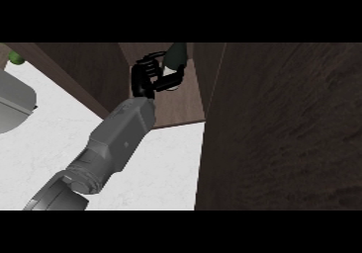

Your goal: Pick up the wine, place it into the cabinet and close the cabinet

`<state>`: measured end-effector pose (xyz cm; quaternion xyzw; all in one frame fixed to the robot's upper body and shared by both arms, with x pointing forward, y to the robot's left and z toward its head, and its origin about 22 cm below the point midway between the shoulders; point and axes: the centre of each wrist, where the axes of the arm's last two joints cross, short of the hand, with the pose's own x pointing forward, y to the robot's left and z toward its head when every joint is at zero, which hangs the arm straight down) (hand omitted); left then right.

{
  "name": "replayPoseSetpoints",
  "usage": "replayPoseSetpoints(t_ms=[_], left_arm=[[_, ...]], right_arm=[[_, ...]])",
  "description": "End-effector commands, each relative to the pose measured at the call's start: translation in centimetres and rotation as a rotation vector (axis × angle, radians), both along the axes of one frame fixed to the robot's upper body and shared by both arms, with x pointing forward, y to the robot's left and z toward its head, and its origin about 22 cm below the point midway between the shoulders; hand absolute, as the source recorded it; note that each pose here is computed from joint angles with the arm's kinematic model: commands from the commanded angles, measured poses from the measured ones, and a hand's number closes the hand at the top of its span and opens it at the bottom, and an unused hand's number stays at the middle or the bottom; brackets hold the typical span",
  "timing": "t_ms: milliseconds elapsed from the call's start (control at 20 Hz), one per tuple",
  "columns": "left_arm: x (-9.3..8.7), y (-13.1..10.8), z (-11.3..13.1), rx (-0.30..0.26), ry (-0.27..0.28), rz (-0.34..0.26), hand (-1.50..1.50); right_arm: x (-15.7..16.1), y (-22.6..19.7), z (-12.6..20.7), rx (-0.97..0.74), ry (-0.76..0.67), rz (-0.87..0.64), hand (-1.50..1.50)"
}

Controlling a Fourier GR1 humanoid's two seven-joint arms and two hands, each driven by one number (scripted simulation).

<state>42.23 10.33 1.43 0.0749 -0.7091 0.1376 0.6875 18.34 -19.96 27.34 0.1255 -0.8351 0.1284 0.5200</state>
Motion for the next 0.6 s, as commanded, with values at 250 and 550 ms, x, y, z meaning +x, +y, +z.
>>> replayPoseSetpoints(t_ms=[250, 550], left_arm=[[1.1, 1.2, 1.5, 0.071, 0.026, 0.051, 1.5], [0.9, 3.4, 0.5, 0.386, -0.017, 0.091, 1.5]], right_arm=[[-0.9, -0.4, -0.2, -0.001, -0.003, 0.008, -1.5], [-0.3, -0.5, 0.1, -0.007, -0.023, 0.014, -1.5]])
